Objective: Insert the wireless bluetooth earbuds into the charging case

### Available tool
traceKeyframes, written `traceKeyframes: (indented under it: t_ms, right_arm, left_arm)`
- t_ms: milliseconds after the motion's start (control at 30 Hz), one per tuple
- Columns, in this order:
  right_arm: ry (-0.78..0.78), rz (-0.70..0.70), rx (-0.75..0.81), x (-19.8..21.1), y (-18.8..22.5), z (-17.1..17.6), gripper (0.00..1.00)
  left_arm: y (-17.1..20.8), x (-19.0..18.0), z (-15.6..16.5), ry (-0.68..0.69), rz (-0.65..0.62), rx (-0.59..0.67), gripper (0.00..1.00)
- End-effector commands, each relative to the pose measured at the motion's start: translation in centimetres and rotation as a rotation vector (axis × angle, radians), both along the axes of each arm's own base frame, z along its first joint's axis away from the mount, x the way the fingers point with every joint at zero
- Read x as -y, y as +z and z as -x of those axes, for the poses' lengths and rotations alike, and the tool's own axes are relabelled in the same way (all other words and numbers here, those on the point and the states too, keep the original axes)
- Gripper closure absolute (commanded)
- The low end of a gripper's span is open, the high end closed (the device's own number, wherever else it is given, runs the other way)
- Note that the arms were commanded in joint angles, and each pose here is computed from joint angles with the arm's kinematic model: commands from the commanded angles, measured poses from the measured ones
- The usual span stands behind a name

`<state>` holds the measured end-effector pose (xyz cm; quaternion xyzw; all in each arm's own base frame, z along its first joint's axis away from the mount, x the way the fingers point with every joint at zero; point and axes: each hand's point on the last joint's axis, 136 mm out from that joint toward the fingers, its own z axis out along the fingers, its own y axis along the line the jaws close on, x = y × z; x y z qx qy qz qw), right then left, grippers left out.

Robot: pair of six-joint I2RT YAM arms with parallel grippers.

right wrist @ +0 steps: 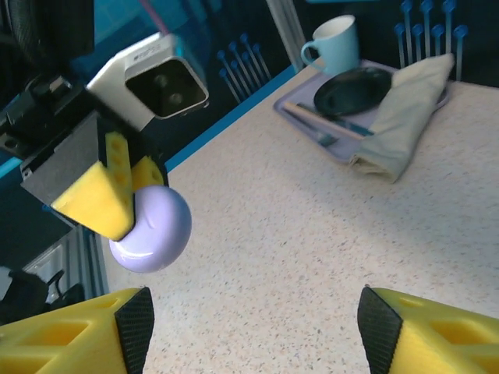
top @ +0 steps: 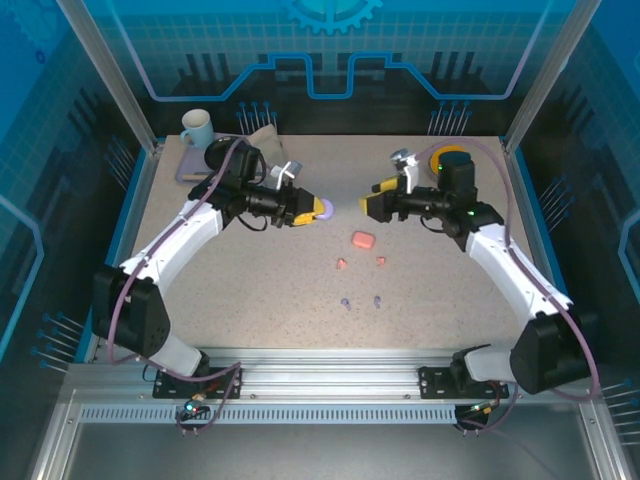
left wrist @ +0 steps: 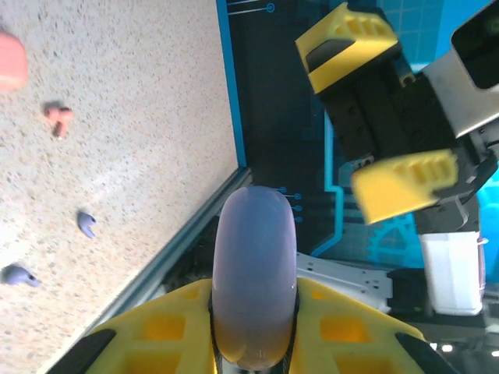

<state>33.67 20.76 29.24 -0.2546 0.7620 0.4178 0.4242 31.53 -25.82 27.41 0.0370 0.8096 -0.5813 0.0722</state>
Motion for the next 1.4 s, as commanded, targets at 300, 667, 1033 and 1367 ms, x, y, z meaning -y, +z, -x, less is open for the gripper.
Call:
traceKeyframes:
  t_ms: [300, 667, 1033, 1367]
  right_arm:
    - [-0.047, -0.131, -0.298, -0.9, -0.1, 0.7, 0.27]
    - [0.127, -0.069, -0.369, -5.2, -1.7, 2.9, 0.27]
    - [0.223, 0.02, -0.348, -8.3, -3.3, 5.1, 0.28]
    - [0.212, 0.033, -0.348, -8.9, -3.6, 3.9, 0.3]
  left_arm:
    - [-2.9, -1.6, -1.2, 0.095, -0.181, 0.428, 0.9]
    - [-2.4, -1.6, -0.1, 0.163, -0.149, 0.87, 0.91]
    - [-1.6, -0.8, 2.1, 0.109, -0.127, 0.968, 0.92]
    - [-1.4, -0.1, 3.1, 0.069, -0.104, 0.974, 0.94]
